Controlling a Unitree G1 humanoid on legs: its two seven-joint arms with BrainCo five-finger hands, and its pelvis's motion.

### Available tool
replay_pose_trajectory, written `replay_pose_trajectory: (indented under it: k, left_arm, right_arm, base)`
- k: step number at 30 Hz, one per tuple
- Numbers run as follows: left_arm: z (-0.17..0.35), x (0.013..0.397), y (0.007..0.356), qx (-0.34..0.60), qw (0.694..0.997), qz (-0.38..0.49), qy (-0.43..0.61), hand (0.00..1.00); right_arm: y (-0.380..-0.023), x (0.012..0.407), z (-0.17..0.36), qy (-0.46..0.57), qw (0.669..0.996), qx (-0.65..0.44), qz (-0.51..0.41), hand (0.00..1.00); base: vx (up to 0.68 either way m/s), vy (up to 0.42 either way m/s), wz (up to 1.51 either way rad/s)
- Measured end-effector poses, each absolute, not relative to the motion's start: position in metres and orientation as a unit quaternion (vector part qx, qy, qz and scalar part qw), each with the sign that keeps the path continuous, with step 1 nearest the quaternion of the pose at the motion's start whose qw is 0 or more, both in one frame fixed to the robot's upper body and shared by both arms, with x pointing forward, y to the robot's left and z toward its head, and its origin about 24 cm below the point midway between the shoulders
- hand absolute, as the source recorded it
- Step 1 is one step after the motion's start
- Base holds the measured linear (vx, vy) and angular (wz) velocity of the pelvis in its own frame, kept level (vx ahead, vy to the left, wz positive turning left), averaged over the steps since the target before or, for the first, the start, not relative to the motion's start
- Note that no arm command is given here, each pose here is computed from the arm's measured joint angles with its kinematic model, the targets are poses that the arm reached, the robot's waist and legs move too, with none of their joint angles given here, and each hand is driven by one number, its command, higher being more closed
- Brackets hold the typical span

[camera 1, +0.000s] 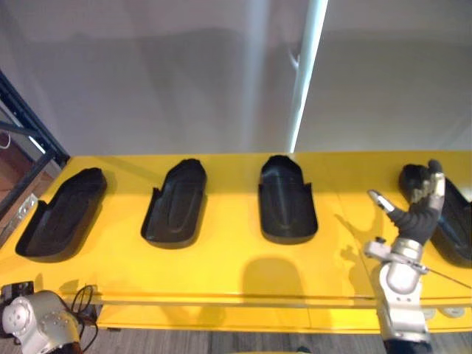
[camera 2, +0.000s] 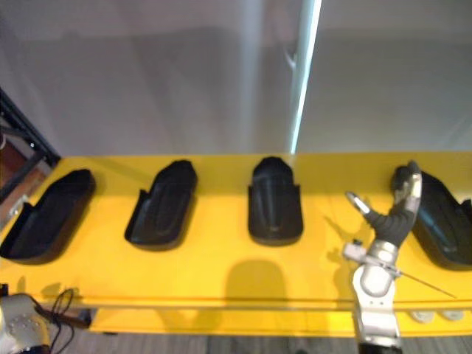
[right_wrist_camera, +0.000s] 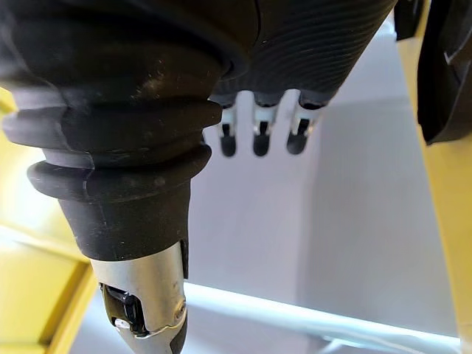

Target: Walk over and take plastic housings, then place them on the shelf

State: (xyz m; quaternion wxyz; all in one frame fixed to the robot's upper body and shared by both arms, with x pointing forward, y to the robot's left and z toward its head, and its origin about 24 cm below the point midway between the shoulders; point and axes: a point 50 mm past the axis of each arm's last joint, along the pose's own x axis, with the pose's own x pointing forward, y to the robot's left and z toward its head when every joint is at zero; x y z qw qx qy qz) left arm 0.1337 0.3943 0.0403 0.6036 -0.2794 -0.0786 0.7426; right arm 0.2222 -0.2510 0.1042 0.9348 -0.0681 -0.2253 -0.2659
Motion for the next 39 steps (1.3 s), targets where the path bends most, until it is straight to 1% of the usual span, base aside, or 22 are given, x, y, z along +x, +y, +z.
replay_pose_trajectory:
  k: [8, 11, 13, 15, 20, 21, 22, 27, 28, 36, 39]
  left_arm:
    - [0.039, 0.142, 0.394, -0.276, 0.623, 0.728, -0.074, 0.00]
    - [0.044, 0.148, 0.397, -0.264, 0.649, 0.709, -0.078, 0.00]
    - [0.049, 0.154, 0.399, -0.242, 0.674, 0.694, -0.072, 0.00]
    - [0.050, 0.158, 0.399, -0.235, 0.685, 0.687, -0.063, 0.00]
    - [0.038, 0.163, 0.399, -0.235, 0.696, 0.679, -0.025, 0.00]
    - [0.036, 0.168, 0.397, -0.235, 0.707, 0.667, -0.019, 0.00]
    - [0.035, 0.170, 0.396, -0.235, 0.712, 0.661, -0.012, 0.00]
    - [0.029, 0.172, 0.398, -0.232, 0.717, 0.658, 0.012, 0.00]
    - [0.027, 0.174, 0.399, -0.222, 0.720, 0.656, 0.030, 0.00]
    - [0.021, 0.187, 0.399, -0.215, 0.734, 0.641, 0.068, 0.00]
    - [0.019, 0.187, 0.400, -0.221, 0.730, 0.642, 0.071, 0.00]
  right_arm:
    - [-0.251, 0.222, 0.105, -0.225, 0.936, -0.070, -0.261, 0.00]
    - [-0.251, 0.223, 0.105, -0.225, 0.937, -0.072, -0.257, 0.00]
    - [-0.251, 0.223, 0.105, -0.225, 0.938, -0.076, -0.253, 0.00]
    - [-0.252, 0.223, 0.106, -0.226, 0.938, -0.081, -0.250, 0.00]
    - [-0.254, 0.223, 0.108, -0.228, 0.938, -0.087, -0.247, 0.00]
    - [-0.254, 0.223, 0.108, -0.228, 0.938, -0.088, -0.246, 0.00]
    - [-0.254, 0.223, 0.108, -0.228, 0.938, -0.089, -0.245, 0.00]
    - [-0.255, 0.224, 0.108, -0.226, 0.940, -0.084, -0.239, 0.00]
    - [-0.255, 0.224, 0.109, -0.227, 0.940, -0.085, -0.239, 0.00]
    - [-0.252, 0.226, 0.110, -0.227, 0.943, -0.092, -0.224, 0.00]
    - [-0.253, 0.226, 0.111, -0.227, 0.944, -0.094, -0.219, 0.00]
  base:
    - [0.00, 0.000, 0.00]
    - [0.00, 0.000, -0.01]
    - [0.00, 0.000, -0.04]
    - [0.00, 0.000, -0.09]
    - [-0.01, 0.013, -0.08]
    - [0.00, 0.000, 0.00]
    - [0.00, 0.000, 0.00]
    - [0.00, 0.014, -0.03]
    - [0.00, 0.018, -0.04]
    - [0.00, 0.006, -0.02]
    - [-0.02, 0.013, -0.05]
